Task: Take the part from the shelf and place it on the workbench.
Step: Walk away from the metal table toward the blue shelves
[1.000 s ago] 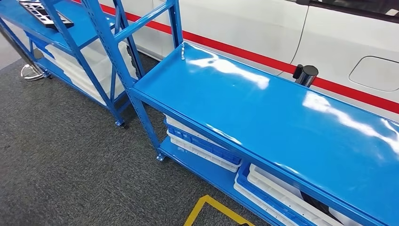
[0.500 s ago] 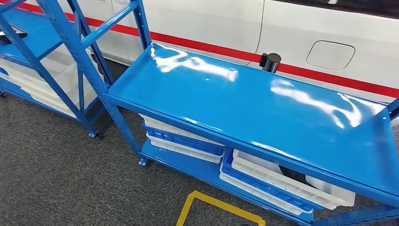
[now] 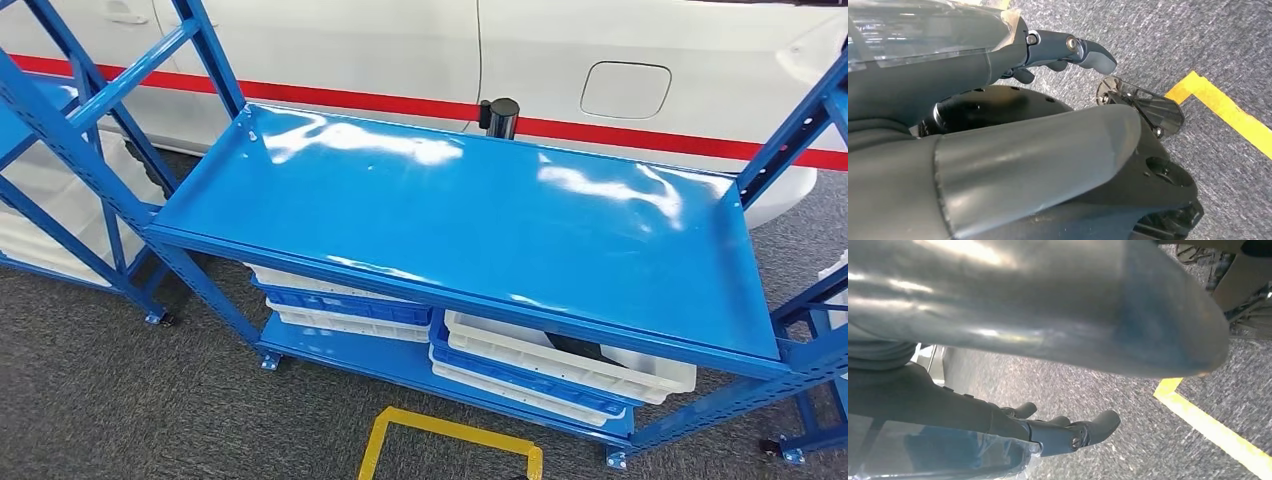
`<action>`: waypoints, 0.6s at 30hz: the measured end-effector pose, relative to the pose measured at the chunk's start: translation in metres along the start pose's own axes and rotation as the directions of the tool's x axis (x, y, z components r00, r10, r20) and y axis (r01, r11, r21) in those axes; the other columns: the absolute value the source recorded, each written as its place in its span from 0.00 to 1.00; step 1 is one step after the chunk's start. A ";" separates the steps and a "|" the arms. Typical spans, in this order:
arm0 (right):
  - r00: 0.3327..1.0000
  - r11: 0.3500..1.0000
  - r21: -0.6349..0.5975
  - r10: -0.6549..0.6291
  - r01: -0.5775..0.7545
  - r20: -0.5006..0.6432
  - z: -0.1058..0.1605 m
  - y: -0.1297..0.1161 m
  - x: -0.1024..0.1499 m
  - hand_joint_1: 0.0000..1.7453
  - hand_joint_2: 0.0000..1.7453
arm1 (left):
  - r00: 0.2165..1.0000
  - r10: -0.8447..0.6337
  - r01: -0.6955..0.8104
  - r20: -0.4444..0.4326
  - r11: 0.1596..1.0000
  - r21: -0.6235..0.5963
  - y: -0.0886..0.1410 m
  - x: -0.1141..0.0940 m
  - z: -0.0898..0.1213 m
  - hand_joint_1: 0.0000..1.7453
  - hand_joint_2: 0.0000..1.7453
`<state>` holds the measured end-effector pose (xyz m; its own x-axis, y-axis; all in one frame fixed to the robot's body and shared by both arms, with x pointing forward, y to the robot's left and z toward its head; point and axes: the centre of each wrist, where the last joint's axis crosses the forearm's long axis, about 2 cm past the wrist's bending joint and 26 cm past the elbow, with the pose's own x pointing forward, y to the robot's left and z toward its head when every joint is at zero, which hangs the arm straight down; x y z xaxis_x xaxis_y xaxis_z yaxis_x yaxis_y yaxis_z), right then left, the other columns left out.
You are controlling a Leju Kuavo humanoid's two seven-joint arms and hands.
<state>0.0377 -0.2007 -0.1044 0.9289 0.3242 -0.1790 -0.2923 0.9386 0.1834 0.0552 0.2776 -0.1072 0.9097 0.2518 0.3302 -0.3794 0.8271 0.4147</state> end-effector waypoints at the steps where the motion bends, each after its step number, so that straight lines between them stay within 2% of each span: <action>1: 1.000 1.000 0.000 0.000 0.000 0.000 0.000 0.000 0.000 0.00 0.00 | 1.000 0.000 0.000 0.000 1.000 0.000 0.000 0.000 0.000 0.00 0.00; 12: 1.000 1.000 -0.003 0.003 -0.003 0.013 0.000 0.002 0.001 0.00 0.00 | 1.000 -0.002 0.002 0.000 1.000 0.001 0.002 0.000 -0.001 0.00 0.00; 18: 1.000 1.000 -0.026 0.013 -0.013 0.020 0.000 -0.005 -0.001 0.00 0.00 | 1.000 -0.003 0.003 -0.011 1.000 -0.014 0.001 -0.001 -0.001 0.00 0.00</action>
<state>0.0379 -0.2058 -0.1052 0.9293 0.3342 -0.1574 -0.3097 0.9371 0.1609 0.0537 0.2785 -0.1076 0.9127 0.2549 0.3194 -0.3745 0.8346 0.4039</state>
